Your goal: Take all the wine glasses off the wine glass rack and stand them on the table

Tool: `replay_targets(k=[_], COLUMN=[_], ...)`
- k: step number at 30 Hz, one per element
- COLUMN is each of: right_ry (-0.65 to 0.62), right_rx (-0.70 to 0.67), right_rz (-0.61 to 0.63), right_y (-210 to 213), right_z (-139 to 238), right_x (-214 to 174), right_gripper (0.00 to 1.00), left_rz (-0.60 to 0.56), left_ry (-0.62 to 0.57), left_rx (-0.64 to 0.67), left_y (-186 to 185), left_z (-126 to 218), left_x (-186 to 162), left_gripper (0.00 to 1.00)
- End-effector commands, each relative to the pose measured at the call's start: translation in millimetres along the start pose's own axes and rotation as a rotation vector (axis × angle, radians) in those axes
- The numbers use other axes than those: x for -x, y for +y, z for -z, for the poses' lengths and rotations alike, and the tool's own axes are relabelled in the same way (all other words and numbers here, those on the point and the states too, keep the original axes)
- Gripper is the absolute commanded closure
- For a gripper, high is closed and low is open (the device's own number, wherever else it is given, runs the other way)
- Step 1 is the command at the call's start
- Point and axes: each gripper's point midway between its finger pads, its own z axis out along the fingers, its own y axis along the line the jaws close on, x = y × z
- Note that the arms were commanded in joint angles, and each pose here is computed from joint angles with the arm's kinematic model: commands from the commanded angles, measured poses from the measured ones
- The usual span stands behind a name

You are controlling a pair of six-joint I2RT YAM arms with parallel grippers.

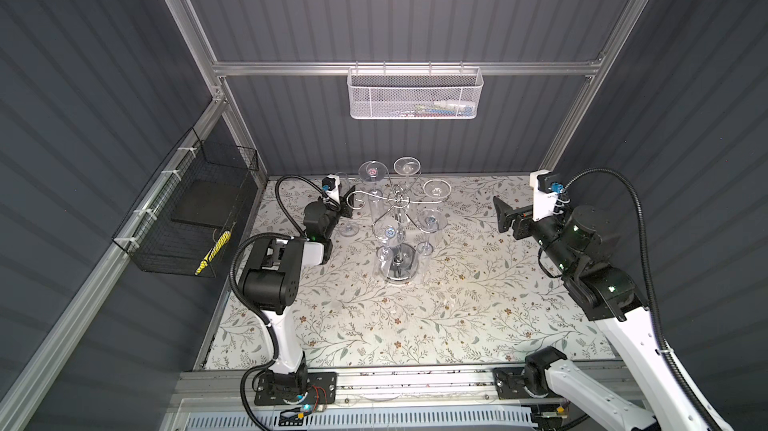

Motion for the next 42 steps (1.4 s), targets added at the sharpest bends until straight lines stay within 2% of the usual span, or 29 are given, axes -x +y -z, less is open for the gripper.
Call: replay_targets(k=[1, 17, 21, 23, 28, 33, 34, 42], right_ry=[-0.018, -0.009, -0.004, -0.007, -0.008, -0.009, -0.01, -0.022], right_rx=[0.001, 0.003, -0.002, -0.003, -0.001, -0.003, -0.005, 0.005], right_rz=[-0.016, -0.015, -0.011, -0.01, -0.013, -0.015, -0.014, -0.017], right_y=[0, -1, -2, -2, -2, -3, -4, -3], right_z=[-2, -1, 1, 3, 3, 6, 6, 11], right_x=[2, -3, -4, -3, -3, -1, -1, 5], right_gripper=[0.01, 0.01, 0.01, 0.01, 0.01, 0.01, 0.01, 0.01], left_rz=[-0.055, -0.066, -0.065, -0.065, -0.061, -0.065, -0.064, -0.077], left_ry=[-0.142, -0.118, -0.116, -0.114, -0.114, -0.127, -0.132, -0.174], left_rx=[-0.016, -0.066, -0.06, -0.063, -0.068, -0.058, -0.055, -0.042], left_y=[1, -6, -5, -5, -6, -5, -5, -7], left_z=[-5, -9, -8, -7, -7, -4, -3, 7], left_x=[36, 10, 5, 4, 3, 10, 14, 55], left_gripper=[0.66, 0.65, 0.62, 0.55, 0.26, 0.08, 0.01, 0.0])
